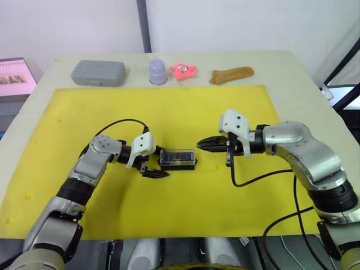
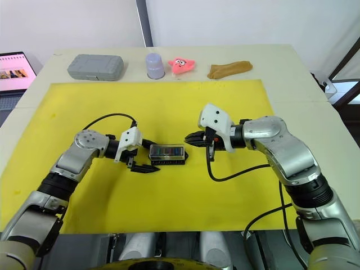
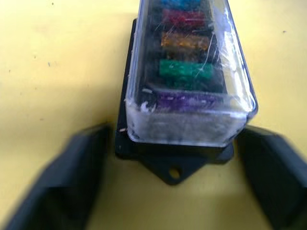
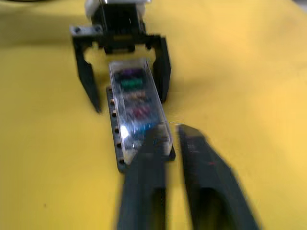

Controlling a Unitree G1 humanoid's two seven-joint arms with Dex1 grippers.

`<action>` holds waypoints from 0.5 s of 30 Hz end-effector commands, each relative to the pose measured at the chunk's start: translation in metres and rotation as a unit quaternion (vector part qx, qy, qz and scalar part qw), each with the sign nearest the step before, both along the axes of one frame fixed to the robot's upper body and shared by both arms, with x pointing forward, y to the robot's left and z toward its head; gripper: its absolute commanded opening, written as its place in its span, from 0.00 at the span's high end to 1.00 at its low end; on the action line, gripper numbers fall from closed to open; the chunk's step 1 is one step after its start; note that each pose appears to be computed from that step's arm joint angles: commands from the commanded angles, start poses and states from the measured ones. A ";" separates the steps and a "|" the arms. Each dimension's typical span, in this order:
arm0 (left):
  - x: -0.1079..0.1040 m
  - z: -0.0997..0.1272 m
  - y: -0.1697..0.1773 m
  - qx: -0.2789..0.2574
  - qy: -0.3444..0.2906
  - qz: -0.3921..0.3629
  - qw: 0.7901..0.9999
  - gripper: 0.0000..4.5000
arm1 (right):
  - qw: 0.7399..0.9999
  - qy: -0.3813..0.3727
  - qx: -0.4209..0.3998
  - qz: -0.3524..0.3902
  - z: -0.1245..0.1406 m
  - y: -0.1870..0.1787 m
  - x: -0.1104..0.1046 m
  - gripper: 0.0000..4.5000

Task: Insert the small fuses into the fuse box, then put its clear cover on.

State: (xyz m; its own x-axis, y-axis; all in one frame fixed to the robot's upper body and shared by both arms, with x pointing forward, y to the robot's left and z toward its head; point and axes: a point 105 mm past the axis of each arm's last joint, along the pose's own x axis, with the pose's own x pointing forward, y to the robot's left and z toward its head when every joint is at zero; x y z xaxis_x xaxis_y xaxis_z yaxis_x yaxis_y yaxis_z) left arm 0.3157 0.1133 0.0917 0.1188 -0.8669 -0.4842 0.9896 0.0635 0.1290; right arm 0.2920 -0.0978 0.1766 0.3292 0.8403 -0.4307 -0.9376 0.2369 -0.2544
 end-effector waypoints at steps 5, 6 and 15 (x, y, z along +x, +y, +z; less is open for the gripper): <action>-0.003 0.018 0.065 0.063 0.001 0.069 0.996 0.00 | 0.998 -0.042 -0.035 0.006 0.020 -0.031 -0.007 0.05; -0.007 0.024 0.072 0.064 0.002 0.076 0.995 0.00 | 0.998 -0.044 -0.044 0.007 0.022 -0.037 -0.008 0.02; -0.040 0.110 0.110 0.024 -0.048 0.160 0.986 0.00 | 0.993 -0.030 -0.111 -0.004 0.036 -0.095 -0.020 0.02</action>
State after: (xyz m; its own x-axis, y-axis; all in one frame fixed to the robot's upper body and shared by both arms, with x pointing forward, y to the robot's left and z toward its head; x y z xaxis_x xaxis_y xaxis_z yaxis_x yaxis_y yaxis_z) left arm 0.2816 0.2268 0.1770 0.3976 -0.7386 -0.5444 0.9152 0.3619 0.1774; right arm 0.2745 -0.1857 0.2003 0.3480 0.7202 -0.6002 -0.9304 0.1868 -0.3154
